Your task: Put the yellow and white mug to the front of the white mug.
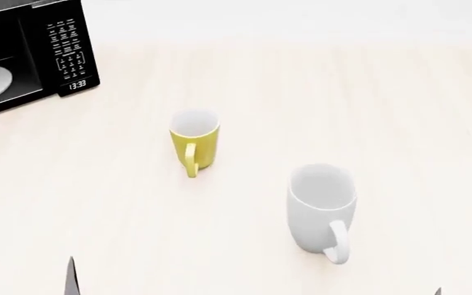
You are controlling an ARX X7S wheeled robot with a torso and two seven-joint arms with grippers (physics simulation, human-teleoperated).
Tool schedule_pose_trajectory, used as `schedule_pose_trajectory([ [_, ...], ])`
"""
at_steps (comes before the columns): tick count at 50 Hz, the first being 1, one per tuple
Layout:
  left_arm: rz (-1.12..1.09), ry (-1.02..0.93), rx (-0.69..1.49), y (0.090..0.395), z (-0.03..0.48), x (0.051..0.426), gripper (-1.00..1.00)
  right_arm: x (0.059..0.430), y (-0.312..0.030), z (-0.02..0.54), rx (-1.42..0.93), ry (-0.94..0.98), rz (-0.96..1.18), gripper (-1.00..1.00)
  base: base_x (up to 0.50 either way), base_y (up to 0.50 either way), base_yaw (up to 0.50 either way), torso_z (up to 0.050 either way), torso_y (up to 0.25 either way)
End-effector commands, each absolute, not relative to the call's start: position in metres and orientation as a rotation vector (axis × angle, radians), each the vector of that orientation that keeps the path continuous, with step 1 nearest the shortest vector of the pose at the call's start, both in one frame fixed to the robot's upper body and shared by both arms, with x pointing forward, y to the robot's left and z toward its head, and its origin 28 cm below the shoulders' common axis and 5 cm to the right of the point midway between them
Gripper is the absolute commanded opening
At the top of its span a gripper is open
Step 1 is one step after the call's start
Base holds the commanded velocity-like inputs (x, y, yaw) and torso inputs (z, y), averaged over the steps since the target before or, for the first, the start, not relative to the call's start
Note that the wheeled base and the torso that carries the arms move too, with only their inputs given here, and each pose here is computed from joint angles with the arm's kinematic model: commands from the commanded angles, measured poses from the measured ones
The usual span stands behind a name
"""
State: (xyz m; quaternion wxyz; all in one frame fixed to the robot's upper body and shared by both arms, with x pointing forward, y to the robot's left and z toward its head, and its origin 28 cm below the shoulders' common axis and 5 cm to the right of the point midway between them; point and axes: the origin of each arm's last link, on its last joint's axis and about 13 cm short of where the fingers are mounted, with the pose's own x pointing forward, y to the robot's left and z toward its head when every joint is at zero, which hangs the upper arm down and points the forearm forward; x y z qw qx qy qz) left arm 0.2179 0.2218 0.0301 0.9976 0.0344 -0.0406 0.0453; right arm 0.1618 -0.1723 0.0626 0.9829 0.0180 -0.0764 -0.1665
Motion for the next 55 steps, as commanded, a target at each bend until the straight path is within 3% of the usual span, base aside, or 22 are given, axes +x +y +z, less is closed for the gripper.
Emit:
schedule_pose_trajectory([
  [1,0.086,-0.090,0.064,0.222,0.032,0.216,1.00,0.159,-0.173,0.066,0.065,-0.206,-0.300,1.00,0.50,-0.02,0.00,0.000,0.000],
  [26,0.049,-0.090,0.046,0.221,0.030,0.214,1.00,0.163,-0.167,0.060,0.010,-0.170,-0.237,1.00,0.38,-0.36,0.00,0.000,0.000],
  [29,0.051,-0.075,0.039,0.221,0.028,0.216,1.00,0.172,-0.166,0.052,0.000,-0.031,-0.328,1.00,0.00,0.00,0.00,0.000,0.000],
  [45,0.079,0.053,-0.060,0.222,0.027,0.223,1.00,0.174,-0.164,0.054,-0.006,-0.025,-0.370,1.00,0.00,0.00,0.00,0.000,0.000],
  [52,0.163,-0.097,-0.073,0.221,0.031,0.228,1.00,0.170,-0.165,0.058,0.025,-0.062,-0.342,1.00,0.23,0.00,0.00,0.000,0.000],
  [55,0.157,-0.074,-0.022,0.218,0.029,0.228,1.00,0.171,-0.164,0.057,0.023,-0.062,-0.349,1.00,0.50,0.00,0.00,0.000,0.000],
])
